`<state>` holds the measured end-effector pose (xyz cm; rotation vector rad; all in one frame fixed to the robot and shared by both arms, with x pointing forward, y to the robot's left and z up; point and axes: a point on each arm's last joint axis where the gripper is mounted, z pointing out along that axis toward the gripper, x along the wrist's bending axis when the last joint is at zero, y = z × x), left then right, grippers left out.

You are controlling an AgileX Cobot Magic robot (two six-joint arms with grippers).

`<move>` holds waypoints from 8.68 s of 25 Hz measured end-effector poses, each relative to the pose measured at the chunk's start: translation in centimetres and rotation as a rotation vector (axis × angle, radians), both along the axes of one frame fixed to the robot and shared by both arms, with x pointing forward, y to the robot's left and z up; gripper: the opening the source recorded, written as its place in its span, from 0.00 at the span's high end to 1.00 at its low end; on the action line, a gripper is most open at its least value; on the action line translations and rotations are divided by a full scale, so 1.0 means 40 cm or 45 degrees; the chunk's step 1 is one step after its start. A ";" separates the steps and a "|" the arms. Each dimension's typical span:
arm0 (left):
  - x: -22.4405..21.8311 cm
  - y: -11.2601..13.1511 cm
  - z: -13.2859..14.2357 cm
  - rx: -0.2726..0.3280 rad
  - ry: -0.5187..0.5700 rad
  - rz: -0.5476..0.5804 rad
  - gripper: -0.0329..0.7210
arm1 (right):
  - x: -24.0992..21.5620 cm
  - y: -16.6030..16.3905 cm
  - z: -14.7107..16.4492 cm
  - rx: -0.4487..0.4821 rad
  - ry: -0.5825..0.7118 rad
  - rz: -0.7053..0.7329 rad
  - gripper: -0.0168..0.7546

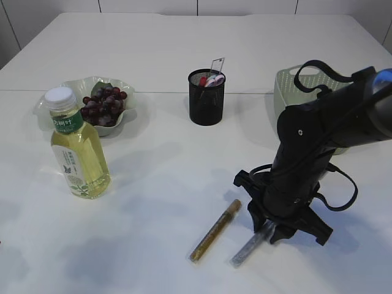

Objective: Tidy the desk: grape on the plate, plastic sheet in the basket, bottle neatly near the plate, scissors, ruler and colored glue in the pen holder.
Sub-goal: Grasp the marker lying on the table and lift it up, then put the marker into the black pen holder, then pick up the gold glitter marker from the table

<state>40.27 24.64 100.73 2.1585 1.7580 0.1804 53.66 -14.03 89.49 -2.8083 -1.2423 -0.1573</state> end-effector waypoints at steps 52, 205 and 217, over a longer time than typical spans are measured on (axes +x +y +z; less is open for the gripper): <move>-0.010 0.002 -0.003 0.013 0.055 -0.007 0.44 | 0.562 -0.025 0.363 0.102 -1.807 1.190 0.86; -0.020 0.004 -0.006 0.026 0.115 -0.014 0.46 | 0.209 0.106 0.163 0.482 -0.317 0.646 0.80; -0.023 0.004 -0.007 0.031 0.135 -0.017 0.46 | 0.357 -0.034 0.348 1.014 -1.169 0.714 0.80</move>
